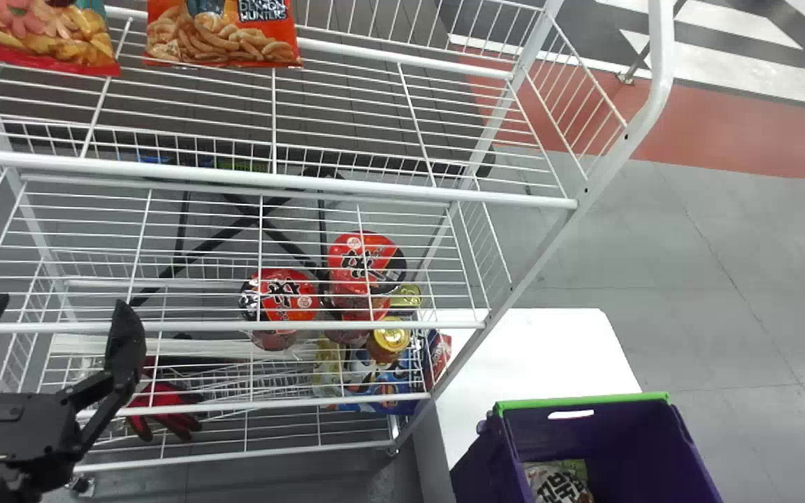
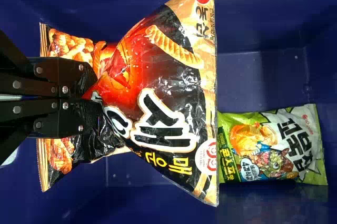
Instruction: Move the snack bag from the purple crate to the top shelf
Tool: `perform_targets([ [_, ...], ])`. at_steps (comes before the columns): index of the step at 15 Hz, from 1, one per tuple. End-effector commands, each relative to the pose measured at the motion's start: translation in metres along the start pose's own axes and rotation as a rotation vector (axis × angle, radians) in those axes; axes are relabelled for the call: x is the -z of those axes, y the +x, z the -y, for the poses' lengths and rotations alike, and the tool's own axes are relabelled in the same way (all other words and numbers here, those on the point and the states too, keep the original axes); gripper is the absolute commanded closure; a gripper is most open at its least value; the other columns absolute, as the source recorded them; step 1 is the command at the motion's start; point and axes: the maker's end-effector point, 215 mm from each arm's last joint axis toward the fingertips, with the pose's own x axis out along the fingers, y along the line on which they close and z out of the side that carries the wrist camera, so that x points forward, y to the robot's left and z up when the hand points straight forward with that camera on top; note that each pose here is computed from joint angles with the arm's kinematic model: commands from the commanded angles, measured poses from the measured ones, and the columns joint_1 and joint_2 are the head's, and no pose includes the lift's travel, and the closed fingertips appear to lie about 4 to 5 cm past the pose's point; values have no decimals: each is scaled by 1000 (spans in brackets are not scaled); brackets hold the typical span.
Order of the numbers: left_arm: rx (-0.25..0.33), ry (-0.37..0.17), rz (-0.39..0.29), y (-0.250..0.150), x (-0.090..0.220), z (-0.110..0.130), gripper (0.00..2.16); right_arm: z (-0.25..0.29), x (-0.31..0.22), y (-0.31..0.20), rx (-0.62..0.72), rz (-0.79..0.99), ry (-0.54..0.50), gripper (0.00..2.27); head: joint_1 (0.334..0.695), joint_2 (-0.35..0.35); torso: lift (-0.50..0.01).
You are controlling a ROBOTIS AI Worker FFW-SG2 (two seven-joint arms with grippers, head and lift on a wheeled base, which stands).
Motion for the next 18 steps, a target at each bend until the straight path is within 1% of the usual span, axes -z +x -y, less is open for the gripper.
perform_targets([
  [1, -1, 1, 2, -2, -1, 0, 151, -2, -1, -1, -5, 0, 2, 1413, 695, -350, -207],
  [18, 1, -3, 9, -1, -4, 2, 151, 8, -10, -14, 28, -3, 21, 1413, 695, -350, -139],
])
